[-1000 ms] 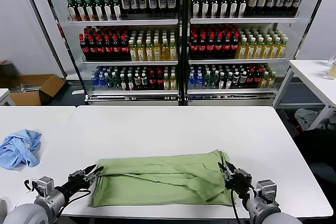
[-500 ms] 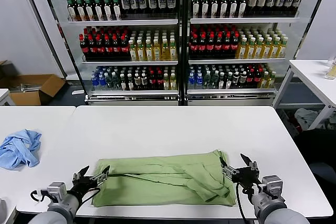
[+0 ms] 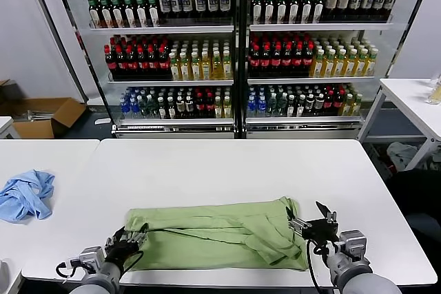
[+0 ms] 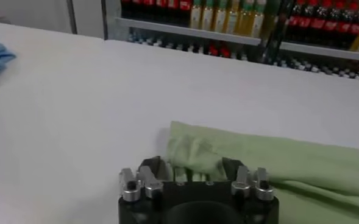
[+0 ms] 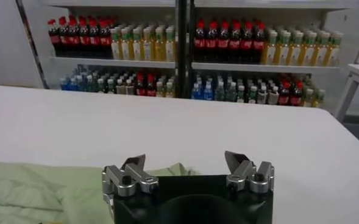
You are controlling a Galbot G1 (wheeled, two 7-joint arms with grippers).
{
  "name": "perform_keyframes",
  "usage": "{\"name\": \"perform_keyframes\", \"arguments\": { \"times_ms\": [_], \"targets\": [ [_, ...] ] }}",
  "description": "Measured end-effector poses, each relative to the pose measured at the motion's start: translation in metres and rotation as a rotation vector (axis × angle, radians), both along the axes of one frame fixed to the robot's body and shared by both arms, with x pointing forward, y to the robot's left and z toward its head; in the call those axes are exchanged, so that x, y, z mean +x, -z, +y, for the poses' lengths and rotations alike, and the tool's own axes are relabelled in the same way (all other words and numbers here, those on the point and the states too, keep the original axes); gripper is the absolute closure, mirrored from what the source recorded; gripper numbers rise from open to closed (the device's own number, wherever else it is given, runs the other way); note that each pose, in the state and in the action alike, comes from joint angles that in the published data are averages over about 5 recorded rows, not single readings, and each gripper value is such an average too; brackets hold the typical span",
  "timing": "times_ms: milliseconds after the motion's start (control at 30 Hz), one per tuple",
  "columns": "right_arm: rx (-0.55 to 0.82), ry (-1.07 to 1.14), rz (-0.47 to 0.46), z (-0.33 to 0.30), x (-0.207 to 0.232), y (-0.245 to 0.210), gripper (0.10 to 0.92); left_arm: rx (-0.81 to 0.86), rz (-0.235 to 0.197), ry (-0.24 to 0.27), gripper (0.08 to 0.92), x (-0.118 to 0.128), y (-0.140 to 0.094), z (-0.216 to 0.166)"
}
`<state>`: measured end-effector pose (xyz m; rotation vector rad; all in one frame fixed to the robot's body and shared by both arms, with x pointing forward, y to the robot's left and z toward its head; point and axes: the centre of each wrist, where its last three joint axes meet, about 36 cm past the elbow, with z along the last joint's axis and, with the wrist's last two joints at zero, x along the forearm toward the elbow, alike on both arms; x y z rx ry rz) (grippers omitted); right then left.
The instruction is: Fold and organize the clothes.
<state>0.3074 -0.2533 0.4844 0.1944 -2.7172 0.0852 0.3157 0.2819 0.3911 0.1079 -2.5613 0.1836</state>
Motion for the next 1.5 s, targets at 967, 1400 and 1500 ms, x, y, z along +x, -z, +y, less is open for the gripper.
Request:
{"name": "perform_keyframes", "arguments": {
  "times_ms": [967,1400,1500],
  "targets": [
    [-0.014,-0.008,-0.040,0.008,0.006,-0.003,0.200,0.176,-0.071,0.019,0.910,0.012,-0.034,0.040],
    [-0.010,-0.023,-0.087,0.012,0.018,-0.009,0.200,0.384,-0.080,-0.111,0.910,0.018,-0.099,0.147],
    [-0.015,-0.024,-0.090,0.011,0.018,-0.010,0.199,0.334,-0.108,-0.086,0.910,0.016,-0.112,0.137]
  ]
}}
